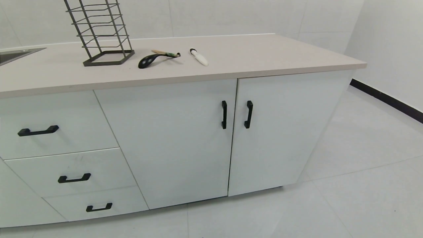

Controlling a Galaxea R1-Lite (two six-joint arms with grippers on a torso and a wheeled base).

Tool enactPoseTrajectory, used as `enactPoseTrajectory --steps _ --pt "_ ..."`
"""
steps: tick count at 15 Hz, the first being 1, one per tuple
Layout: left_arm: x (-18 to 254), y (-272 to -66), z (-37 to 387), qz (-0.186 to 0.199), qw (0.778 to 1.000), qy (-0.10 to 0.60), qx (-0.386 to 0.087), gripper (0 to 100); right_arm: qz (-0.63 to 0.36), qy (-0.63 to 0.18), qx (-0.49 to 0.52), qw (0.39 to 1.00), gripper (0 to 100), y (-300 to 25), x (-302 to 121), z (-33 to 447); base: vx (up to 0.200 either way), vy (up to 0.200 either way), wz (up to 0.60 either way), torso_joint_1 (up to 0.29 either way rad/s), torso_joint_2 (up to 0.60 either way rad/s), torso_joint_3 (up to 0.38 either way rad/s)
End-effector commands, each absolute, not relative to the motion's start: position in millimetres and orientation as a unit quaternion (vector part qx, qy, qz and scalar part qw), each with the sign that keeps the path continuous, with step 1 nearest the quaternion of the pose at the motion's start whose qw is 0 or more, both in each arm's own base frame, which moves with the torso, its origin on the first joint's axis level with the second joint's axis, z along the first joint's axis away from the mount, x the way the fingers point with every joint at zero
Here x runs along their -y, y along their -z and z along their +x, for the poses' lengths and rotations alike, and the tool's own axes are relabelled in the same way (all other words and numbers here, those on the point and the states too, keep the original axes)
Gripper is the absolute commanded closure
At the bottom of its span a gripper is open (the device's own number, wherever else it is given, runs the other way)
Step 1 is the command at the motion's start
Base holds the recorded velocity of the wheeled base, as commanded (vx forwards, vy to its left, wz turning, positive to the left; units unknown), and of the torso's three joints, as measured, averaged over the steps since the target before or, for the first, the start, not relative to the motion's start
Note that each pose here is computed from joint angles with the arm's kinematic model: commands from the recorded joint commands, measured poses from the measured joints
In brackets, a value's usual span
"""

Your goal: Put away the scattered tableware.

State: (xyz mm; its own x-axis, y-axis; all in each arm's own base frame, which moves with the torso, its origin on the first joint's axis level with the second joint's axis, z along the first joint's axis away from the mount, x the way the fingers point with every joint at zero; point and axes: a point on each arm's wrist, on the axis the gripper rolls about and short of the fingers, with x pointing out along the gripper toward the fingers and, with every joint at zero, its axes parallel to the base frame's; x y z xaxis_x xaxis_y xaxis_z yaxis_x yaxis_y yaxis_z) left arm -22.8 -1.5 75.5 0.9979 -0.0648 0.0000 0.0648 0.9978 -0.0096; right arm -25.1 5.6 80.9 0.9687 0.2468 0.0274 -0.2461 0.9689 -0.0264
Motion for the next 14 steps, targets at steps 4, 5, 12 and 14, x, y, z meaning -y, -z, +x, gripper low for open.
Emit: enactPoseTrajectory --steps 4,5,12,14 --pt "1.4 -75.5 -22.8 -0.005 0.999 0.032 0.0 0 -0.011 -0.124 0.013 0.992 100 -80.9 -5.6 -24.8 0.0 0.0 0.6 0.001 0.0 0.001" --pt "1.4 -75.5 -22.8 -0.005 0.999 0.032 0.0 0 -0.011 -0.123 0.013 0.992 100 -80.8 -5.6 -24.8 0.0 0.0 0.6 0.007 0.01 0.002" --pt "1.4 -75.5 -22.8 -0.005 0.999 0.032 0.0 0 -0.011 -0.126 0.013 0.992 100 -80.9 -5.7 -24.8 0.0 0.086 0.26 -0.001 0.0 0.0" --pt "1.4 -75.5 -22.8 -0.005 0.999 0.032 0.0 0 -0.011 -0.126 0.013 0.992 100 -80.8 -5.7 -24.8 0.0 0.2 0.0 0.002 0.0 0.005"
